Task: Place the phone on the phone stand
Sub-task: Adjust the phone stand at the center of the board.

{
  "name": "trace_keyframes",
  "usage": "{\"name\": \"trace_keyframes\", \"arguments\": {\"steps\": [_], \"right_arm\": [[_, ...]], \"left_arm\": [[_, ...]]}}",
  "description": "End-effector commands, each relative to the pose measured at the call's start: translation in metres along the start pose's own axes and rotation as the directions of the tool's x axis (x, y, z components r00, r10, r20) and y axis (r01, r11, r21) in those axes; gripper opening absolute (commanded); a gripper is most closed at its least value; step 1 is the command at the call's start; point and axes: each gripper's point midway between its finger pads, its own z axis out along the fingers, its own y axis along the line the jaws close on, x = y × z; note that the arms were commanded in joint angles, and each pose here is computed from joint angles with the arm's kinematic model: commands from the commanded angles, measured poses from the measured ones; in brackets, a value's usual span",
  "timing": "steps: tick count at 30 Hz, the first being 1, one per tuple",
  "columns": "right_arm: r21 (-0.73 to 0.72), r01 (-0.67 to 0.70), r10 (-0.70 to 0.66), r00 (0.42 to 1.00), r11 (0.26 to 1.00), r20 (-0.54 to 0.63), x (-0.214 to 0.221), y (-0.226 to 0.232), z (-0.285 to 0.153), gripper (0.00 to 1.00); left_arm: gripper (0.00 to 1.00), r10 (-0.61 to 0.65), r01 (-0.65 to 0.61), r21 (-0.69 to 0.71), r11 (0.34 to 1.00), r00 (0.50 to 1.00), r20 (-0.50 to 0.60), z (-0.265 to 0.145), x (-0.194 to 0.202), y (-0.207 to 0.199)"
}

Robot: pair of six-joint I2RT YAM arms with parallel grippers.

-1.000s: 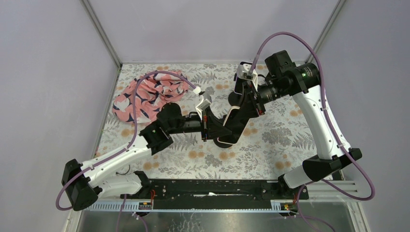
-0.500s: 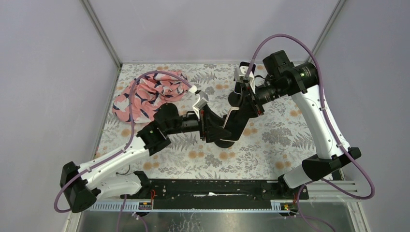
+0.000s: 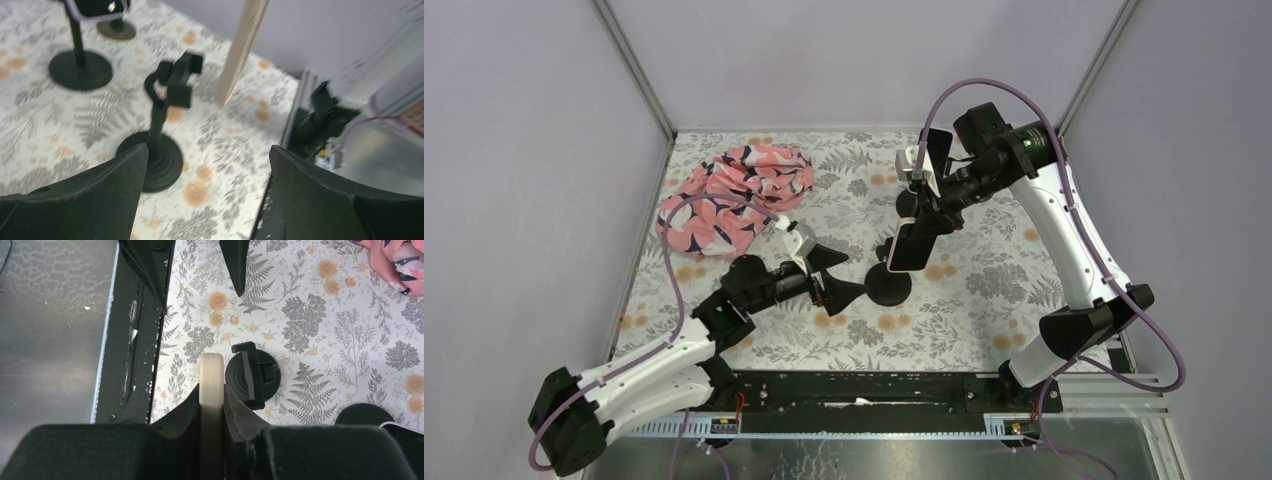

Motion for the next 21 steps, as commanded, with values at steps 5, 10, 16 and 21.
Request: {"name": "trace_keyframes", "arguments": {"steps": [5,10,16,21], "right_arm": [[0.001,0.114,-0.114,0.993,0.993,0.035,-0.015,-0.011,0.0,0.0],[0.005,0.09,-0.09,0.992,0.996,0.085,-0.022,-0.011,-0.006,0.0],[0.089,0.028,-0.041,0.986,0.996,0.159,-0.024,-0.017,-0.038,0.0],[0.084,-0.012,-0.004,0.982,0.996,0.191,-0.024,-0.005,-0.042,0.0]], "left_arm": [[0.98,0.21,-0.206,-0.051,0.977,0.972,0.101,0.036,0.001,0.033],[0.98,0.266,-0.262,-0.048,0.964,0.957,0.112,0.054,0.025,0.042],[0.97,0.352,-0.339,-0.118,0.933,0.928,0.118,0.069,0.054,0.056],[0.92,0.356,-0.325,-0.204,0.923,0.924,0.137,0.082,0.065,0.073]]}}
